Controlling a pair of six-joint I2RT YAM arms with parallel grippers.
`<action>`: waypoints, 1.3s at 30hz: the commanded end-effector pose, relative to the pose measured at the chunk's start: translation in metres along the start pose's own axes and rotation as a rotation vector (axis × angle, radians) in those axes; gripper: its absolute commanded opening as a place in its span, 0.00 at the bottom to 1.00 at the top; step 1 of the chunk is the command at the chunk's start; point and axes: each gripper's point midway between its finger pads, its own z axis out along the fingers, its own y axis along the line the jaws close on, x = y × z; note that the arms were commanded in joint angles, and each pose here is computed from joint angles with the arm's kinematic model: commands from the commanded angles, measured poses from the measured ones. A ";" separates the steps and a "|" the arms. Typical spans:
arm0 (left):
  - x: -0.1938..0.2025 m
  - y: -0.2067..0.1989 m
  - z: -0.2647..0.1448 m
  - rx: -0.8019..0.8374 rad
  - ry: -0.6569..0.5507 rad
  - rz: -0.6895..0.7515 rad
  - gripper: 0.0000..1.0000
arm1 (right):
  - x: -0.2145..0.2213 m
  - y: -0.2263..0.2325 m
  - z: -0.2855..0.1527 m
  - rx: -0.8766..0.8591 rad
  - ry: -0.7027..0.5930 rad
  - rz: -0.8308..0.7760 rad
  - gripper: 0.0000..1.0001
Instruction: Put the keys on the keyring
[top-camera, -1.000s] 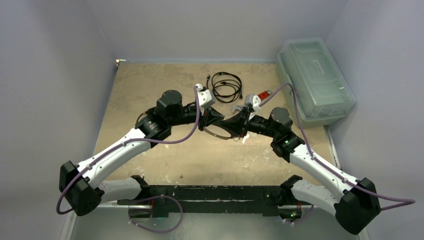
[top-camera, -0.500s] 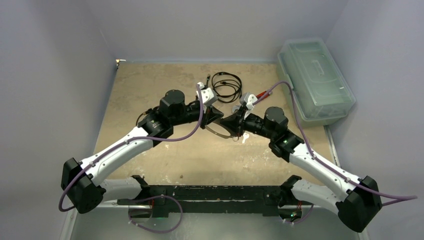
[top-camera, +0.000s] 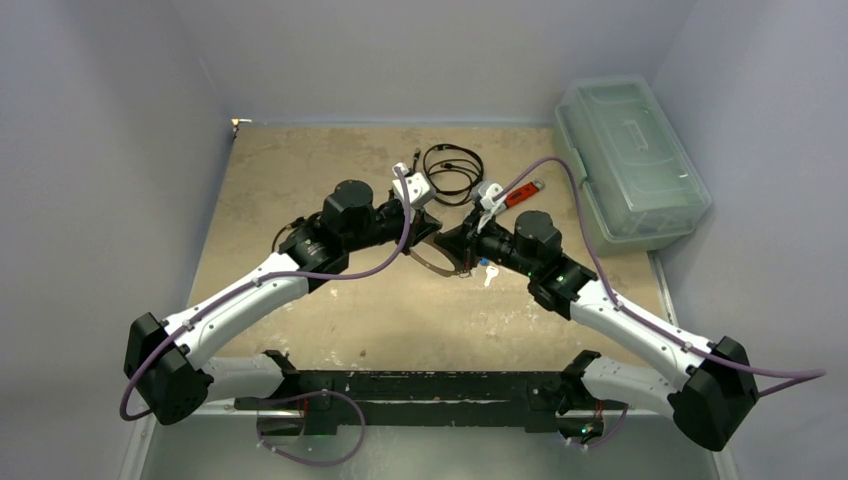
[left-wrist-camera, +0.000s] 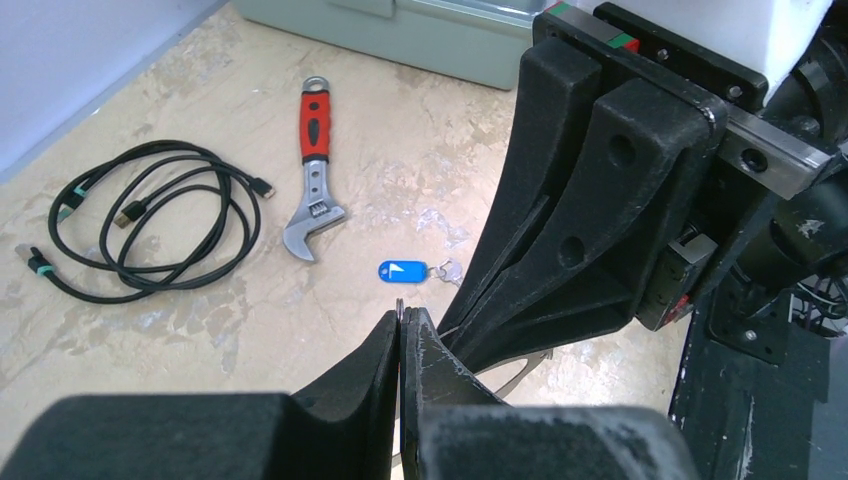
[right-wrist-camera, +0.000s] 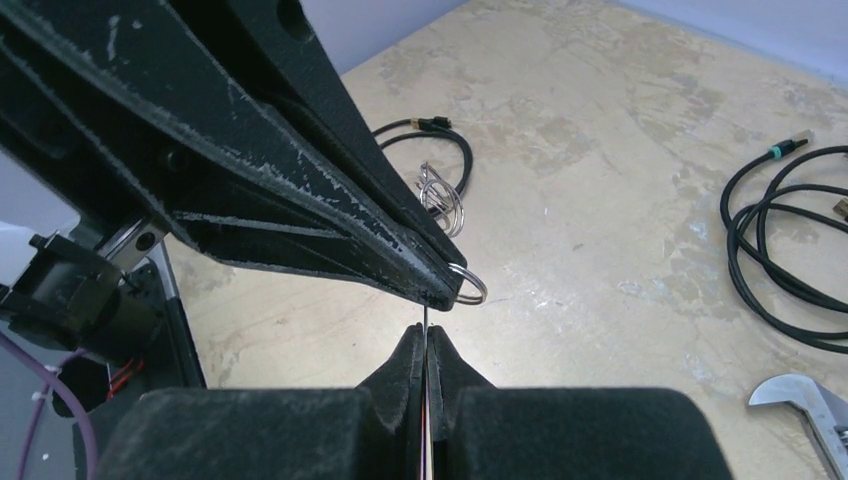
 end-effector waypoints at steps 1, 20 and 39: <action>-0.001 0.007 -0.001 -0.039 -0.014 -0.008 0.00 | -0.030 -0.001 0.006 0.030 -0.071 0.035 0.00; -0.005 0.009 -0.001 -0.048 -0.034 0.001 0.00 | -0.026 -0.003 0.013 0.047 -0.049 0.107 0.00; -0.011 0.006 -0.007 -0.030 0.041 0.012 0.00 | -0.020 -0.012 0.008 0.088 0.013 0.011 0.19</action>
